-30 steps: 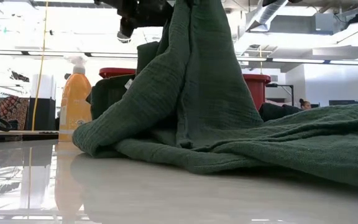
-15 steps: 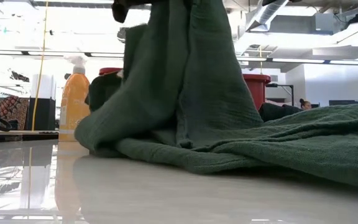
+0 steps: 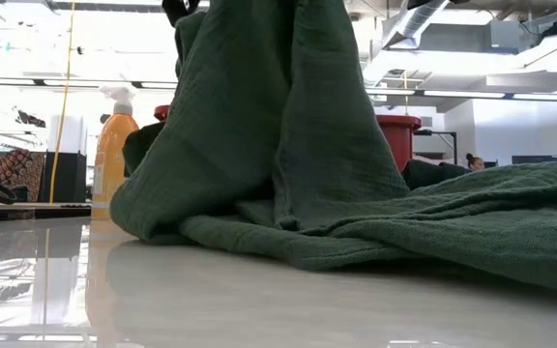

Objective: Fold Laundry from Bin
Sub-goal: Fold the green polo shirt

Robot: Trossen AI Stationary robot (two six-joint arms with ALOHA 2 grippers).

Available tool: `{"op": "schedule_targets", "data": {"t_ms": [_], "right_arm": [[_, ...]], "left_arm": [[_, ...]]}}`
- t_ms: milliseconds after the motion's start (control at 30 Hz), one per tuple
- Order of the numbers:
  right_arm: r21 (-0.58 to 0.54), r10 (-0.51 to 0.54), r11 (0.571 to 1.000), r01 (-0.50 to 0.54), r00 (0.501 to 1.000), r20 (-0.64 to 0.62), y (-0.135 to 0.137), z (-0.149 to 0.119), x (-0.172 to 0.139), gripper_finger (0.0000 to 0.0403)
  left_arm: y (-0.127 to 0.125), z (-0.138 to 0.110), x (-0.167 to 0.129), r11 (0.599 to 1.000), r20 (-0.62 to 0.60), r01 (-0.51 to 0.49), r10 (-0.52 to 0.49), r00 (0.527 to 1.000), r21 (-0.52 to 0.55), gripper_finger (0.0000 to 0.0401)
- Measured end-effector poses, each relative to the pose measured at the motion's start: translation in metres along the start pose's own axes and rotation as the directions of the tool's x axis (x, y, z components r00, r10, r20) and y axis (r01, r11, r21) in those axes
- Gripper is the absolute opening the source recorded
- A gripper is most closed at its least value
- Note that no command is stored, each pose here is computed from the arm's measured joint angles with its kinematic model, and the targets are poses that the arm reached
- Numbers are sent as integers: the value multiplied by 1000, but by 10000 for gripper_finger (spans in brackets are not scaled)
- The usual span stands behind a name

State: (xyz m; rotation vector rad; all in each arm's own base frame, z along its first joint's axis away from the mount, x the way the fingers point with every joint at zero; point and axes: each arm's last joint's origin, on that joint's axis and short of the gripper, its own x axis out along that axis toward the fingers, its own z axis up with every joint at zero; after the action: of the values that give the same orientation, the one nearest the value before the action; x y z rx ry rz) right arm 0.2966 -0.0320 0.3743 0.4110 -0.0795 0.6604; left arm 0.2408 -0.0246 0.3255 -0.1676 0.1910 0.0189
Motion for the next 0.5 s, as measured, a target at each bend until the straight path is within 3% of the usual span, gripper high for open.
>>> {"op": "schedule_targets", "data": {"t_ms": [167, 500], "right_arm": [[7, 0, 1000, 0, 1000, -17, 1, -3, 2, 24], [-15, 1, 1000, -2, 999, -35, 2, -6, 4, 24]], "left_arm": [[2, -5, 7, 999, -26, -38, 38, 999, -22, 7], [10, -17, 26, 997, -88, -73, 69, 994, -35, 84]]}}
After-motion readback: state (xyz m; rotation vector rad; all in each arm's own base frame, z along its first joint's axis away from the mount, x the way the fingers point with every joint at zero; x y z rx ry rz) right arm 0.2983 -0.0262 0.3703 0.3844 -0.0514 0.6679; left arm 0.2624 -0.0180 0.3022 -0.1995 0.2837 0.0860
